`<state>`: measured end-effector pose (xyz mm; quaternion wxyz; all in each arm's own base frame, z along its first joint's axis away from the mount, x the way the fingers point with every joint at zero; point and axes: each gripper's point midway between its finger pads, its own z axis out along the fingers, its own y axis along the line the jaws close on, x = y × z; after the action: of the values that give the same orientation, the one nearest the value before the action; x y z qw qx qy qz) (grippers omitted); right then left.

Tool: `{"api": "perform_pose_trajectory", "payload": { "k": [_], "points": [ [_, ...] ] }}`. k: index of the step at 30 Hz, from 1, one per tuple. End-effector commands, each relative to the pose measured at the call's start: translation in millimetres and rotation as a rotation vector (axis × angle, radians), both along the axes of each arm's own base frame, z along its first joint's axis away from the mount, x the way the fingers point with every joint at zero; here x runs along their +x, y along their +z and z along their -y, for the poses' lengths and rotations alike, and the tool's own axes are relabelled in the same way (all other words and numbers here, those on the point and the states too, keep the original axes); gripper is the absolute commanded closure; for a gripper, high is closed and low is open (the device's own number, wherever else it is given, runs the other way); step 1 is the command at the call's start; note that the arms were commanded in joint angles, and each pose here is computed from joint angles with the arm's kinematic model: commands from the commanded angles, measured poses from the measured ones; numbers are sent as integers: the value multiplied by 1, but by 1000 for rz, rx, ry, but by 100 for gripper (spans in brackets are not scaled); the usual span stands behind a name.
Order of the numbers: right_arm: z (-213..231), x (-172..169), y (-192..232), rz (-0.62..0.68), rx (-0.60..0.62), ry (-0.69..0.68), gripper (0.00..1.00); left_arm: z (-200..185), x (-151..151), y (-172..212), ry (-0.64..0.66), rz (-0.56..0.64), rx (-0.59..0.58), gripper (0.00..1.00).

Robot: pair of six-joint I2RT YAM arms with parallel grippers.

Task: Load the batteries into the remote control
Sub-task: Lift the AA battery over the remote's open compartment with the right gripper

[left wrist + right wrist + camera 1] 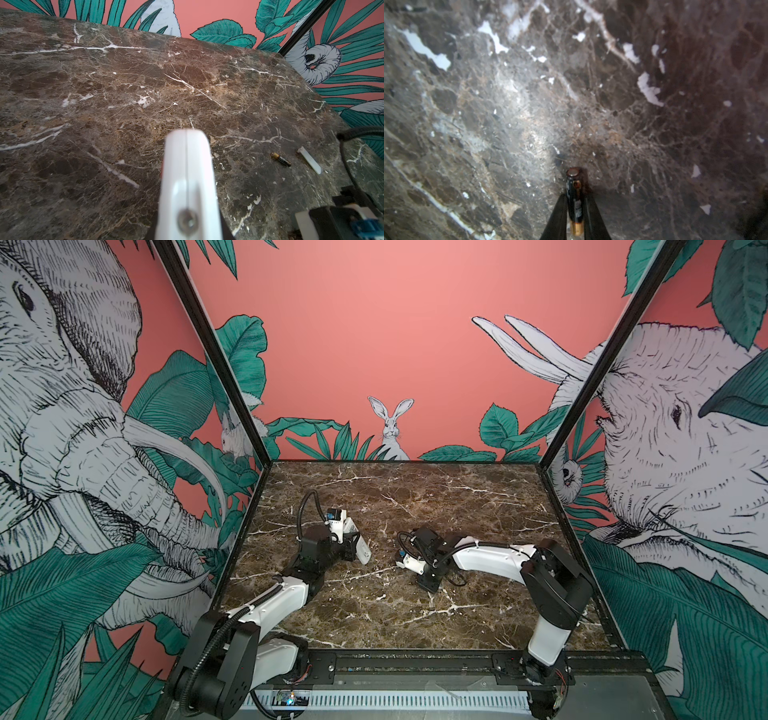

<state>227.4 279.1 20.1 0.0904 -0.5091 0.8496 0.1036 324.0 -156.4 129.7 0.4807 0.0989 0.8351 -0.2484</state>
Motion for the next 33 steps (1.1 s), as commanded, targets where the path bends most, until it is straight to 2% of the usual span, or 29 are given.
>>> {"api": "perform_pose_trajectory", "payload": {
  "k": [1,6,14,17,33],
  "points": [
    [11,10,-6,-32,12,-153,84,1,-4,-5,-15,-28,-1,100],
    [32,23,-14,-36,1,-329,81,2,-4,-5,-15,-29,-5,100],
    [40,17,-12,-5,21,-347,70,3,-3,-6,-18,-33,-8,100],
    [46,15,-12,11,10,-350,70,3,-3,-5,-18,-30,-8,100],
    [42,16,-12,41,0,-319,86,7,-5,-4,-36,-45,-24,100]
  ]
}}
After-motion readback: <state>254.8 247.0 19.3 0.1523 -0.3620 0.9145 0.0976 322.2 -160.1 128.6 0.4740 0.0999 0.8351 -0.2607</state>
